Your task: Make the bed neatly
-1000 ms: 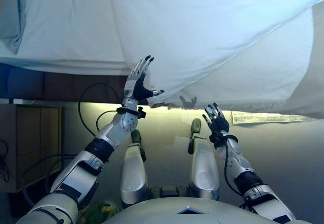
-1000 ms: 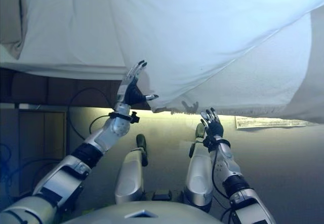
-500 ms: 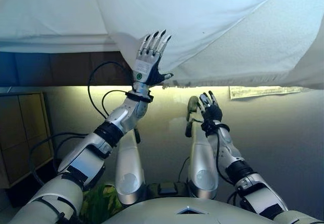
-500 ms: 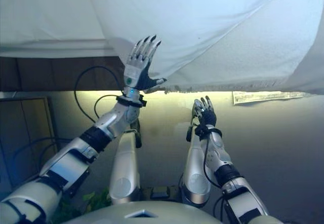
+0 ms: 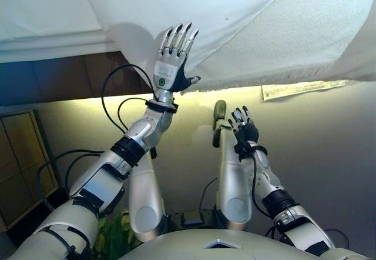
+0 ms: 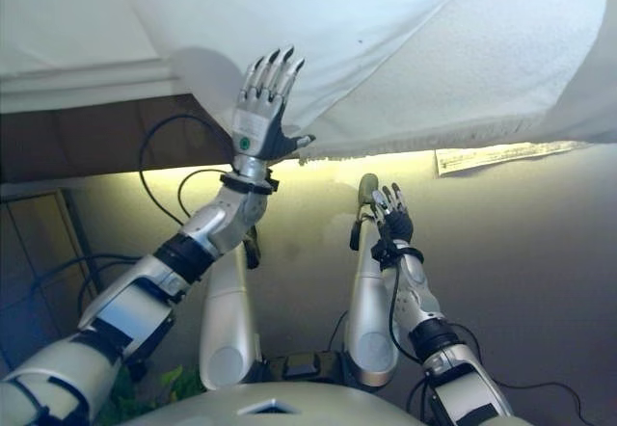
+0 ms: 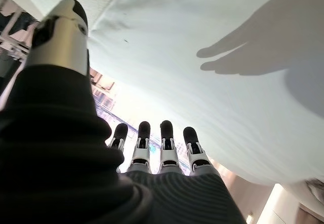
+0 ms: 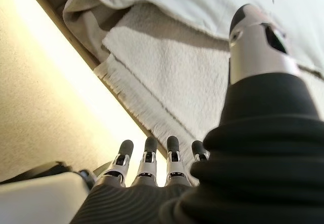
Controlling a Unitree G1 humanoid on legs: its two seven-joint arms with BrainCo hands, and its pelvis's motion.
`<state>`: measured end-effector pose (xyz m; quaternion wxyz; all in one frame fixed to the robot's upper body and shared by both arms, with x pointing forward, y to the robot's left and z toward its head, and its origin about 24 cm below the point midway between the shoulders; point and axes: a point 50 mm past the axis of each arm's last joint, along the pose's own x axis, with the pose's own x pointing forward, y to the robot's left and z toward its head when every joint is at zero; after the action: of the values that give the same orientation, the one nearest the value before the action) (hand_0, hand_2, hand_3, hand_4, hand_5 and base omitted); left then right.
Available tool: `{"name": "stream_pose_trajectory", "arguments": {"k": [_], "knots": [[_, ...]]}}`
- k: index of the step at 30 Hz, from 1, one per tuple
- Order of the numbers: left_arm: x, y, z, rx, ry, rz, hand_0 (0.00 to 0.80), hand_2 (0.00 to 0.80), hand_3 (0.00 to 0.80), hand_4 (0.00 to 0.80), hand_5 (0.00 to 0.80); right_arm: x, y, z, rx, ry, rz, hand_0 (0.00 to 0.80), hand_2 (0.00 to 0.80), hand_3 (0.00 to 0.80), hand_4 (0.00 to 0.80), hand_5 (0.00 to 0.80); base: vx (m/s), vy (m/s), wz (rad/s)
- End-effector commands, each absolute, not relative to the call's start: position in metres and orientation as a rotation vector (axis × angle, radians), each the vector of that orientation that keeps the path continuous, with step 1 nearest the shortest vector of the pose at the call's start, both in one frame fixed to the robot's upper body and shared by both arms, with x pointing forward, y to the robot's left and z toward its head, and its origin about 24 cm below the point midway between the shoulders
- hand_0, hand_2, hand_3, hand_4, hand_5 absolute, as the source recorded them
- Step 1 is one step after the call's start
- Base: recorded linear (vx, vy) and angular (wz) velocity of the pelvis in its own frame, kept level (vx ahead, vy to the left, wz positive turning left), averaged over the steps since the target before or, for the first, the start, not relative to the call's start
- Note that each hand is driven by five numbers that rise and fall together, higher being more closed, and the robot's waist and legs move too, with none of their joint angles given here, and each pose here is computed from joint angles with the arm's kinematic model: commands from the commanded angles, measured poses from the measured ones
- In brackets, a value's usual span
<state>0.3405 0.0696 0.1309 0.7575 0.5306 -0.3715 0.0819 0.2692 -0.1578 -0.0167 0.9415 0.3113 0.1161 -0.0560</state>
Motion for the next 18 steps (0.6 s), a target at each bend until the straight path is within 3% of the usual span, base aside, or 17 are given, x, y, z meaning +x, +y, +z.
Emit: {"name": "stream_pose_trajectory", "arguments": {"k": [1,6,10,18], "knots": [[0.344,0.055,0.165,1.143,-0.941,0.226,0.0,0.0,0.0,0.0,0.0,0.268,-0.158,0.006,0.679,0.128,-0.056,0.0,0.0,0.0,0.0,0.0,-0.016,0.03,-0.22],[0.344,0.057,0.167,0.955,-0.841,0.175,0.0,0.0,0.0,0.0,0.0,0.264,-0.168,0.005,0.611,0.127,-0.052,0.0,0.0,0.0,0.0,0.0,0.038,0.127,-0.15],[0.336,0.055,0.157,0.549,-0.66,-0.048,0.0,0.0,0.0,0.0,0.0,0.254,-0.174,-0.003,0.594,0.139,-0.049,0.0,0.0,0.0,0.0,0.0,0.091,0.066,-0.05],[0.311,0.098,0.09,0.133,-0.307,-0.351,0.0,0.0,0.0,0.0,0.0,0.233,-0.179,-0.025,0.632,0.2,-0.079,0.0,0.0,0.0,0.0,0.0,0.145,-0.055,0.32]]}}
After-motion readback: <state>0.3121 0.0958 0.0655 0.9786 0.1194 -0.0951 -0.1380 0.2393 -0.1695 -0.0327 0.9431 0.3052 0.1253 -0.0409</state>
